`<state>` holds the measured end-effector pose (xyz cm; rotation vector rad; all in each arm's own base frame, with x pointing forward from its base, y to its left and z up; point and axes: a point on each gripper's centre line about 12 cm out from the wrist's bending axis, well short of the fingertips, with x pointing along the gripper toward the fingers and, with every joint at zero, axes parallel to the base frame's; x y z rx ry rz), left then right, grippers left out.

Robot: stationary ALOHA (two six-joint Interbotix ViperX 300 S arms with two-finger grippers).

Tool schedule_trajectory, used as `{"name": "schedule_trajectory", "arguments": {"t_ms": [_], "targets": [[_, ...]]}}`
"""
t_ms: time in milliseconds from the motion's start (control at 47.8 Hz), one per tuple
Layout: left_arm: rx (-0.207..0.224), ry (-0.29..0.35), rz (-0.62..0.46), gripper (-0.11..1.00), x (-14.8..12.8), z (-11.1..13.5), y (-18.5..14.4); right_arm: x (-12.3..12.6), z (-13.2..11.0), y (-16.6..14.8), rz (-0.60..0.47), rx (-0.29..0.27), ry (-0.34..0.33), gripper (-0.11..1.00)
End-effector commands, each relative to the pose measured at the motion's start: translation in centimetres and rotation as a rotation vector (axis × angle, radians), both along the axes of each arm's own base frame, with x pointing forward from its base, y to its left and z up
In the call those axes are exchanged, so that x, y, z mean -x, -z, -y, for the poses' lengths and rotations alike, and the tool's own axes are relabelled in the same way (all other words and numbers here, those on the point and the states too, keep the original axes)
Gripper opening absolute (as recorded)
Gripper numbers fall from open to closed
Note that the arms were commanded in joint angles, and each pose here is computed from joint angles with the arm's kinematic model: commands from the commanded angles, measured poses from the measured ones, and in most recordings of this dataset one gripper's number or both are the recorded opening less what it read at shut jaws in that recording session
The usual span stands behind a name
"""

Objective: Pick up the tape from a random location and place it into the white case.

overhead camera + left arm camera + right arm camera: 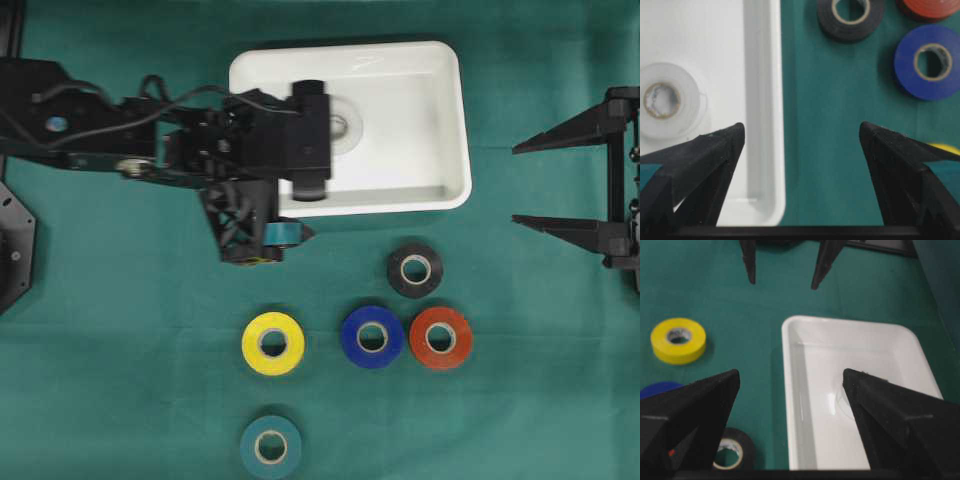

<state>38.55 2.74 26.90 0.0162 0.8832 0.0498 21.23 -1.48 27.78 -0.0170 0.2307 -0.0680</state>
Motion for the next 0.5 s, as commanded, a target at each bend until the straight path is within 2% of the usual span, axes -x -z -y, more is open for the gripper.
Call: {"name": "schedule_trajectory", "arguments": {"t_ms": [0,481], "targets": [[-0.005,-0.001,0.077,0.94,1.3,0.0,-2.4,-0.3,0.0,-1.2,0.028,-0.003,0.001,0.91],[-0.029,-0.022,0.382,0.94,11.7,0.2,-5.5,-0.3,0.0,-1.7,0.04,0.003,0.0,0.91]]}}
